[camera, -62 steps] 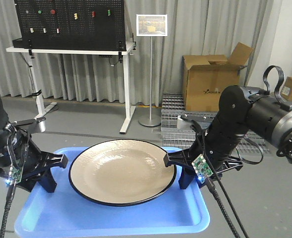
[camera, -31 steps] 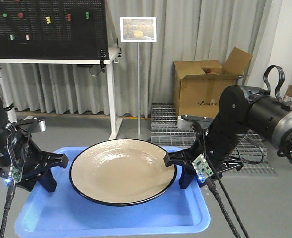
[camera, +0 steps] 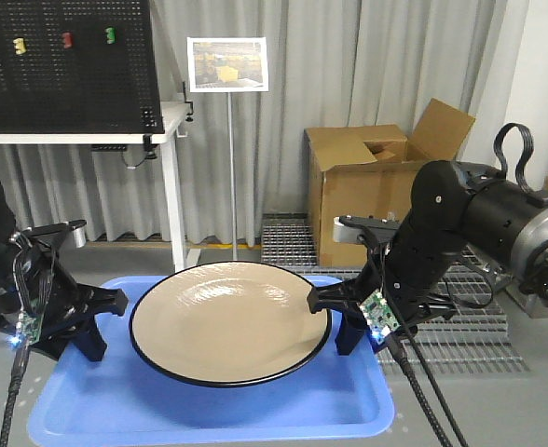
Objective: Place disk in tray to left cabinet
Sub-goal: 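Carry the tray with both grippers toward the open white cabinet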
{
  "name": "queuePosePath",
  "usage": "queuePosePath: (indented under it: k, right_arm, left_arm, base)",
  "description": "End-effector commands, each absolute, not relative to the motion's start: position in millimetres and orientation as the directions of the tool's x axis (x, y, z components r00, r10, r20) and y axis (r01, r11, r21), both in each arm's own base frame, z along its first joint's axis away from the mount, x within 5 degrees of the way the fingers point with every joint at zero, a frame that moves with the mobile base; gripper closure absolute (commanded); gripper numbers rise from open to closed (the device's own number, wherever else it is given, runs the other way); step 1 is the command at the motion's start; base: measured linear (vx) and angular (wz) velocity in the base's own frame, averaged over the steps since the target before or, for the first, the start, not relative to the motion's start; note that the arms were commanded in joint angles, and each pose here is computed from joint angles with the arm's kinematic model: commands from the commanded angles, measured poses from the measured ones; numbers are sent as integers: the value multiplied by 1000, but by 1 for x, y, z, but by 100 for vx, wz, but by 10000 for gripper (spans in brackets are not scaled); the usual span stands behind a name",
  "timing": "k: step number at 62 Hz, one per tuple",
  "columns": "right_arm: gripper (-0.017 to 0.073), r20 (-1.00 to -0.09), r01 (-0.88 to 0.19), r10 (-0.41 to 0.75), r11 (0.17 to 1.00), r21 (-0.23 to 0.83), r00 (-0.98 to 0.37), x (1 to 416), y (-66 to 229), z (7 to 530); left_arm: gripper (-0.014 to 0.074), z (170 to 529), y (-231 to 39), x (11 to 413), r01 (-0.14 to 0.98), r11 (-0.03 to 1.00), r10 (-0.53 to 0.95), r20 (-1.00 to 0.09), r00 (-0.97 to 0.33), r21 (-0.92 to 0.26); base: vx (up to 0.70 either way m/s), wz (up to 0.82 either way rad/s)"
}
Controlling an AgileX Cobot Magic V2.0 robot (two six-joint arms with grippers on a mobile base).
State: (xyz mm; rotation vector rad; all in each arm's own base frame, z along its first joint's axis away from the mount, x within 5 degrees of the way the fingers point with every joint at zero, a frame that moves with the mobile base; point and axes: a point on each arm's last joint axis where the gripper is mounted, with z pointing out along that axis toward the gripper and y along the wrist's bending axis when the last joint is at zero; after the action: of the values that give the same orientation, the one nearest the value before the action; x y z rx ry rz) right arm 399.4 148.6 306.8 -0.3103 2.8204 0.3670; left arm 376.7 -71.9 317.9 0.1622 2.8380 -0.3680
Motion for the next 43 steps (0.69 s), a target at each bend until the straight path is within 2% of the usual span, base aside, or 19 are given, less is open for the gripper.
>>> queuePosePath:
  k: [1,23,43]
  right_arm:
    - [563,-433,-281,-171,938,204,-885,391,142,348]
    - [563,-433,-281,-171,938,204,-885,391,142,348]
    - [563,-436,-281,-170,938,204,-884,392,142,348]
  left_arm:
    - [594,351,-71,366,183,956,87,-376,-923,-228]
    - [594,351,-71,366,183,957,88,-376,-923,-227]
    - [594,351,-71,366,183,957,88,-377,-922,-226]
  base:
    - [63,-9]
    - [62,-17]
    - [58,-35]
